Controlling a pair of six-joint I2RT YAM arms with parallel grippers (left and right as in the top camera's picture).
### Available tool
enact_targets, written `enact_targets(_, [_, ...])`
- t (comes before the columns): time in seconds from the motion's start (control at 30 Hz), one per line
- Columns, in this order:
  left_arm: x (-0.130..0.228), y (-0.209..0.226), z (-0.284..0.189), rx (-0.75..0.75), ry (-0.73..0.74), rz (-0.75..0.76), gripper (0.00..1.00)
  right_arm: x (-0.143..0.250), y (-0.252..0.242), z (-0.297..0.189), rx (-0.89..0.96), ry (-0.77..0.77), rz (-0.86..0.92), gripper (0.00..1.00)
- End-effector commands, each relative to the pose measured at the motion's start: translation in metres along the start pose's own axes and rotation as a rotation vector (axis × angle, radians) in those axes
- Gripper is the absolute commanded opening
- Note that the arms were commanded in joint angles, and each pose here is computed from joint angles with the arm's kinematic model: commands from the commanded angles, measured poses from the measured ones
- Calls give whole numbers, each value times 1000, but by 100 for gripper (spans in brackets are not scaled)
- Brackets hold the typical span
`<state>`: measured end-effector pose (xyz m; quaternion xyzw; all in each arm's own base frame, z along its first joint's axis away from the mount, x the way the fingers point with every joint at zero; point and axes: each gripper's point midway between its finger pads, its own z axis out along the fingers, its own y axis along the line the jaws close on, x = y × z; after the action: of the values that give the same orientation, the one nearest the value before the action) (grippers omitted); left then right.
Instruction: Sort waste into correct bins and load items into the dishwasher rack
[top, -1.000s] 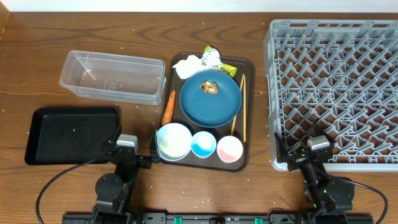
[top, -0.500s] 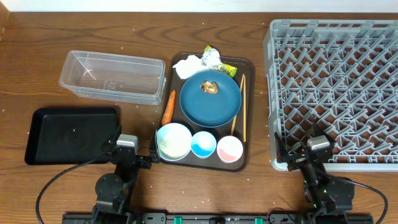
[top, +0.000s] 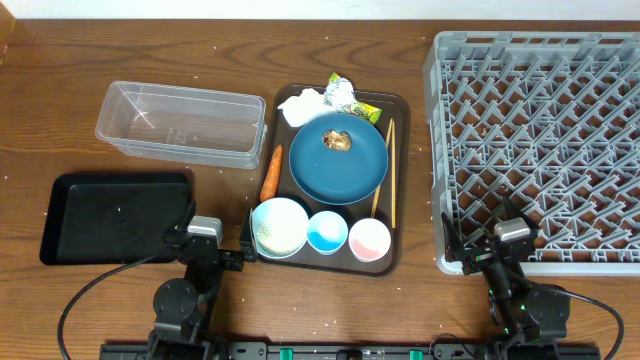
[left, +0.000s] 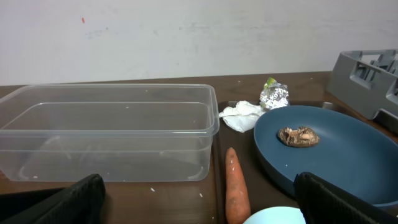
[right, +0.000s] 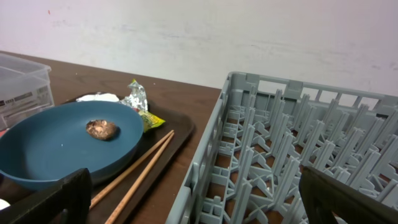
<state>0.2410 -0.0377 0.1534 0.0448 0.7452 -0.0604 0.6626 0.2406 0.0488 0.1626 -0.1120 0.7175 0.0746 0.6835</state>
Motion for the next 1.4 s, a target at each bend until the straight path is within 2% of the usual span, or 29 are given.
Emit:
enact_targets(0.0, [17, 6, 2, -32, 43, 15, 98, 2, -3, 0, 15, 3, 13, 99])
enact_targets(1.37, [16, 6, 2, -29, 37, -9, 98, -6, 5, 0, -34, -29, 7, 99])
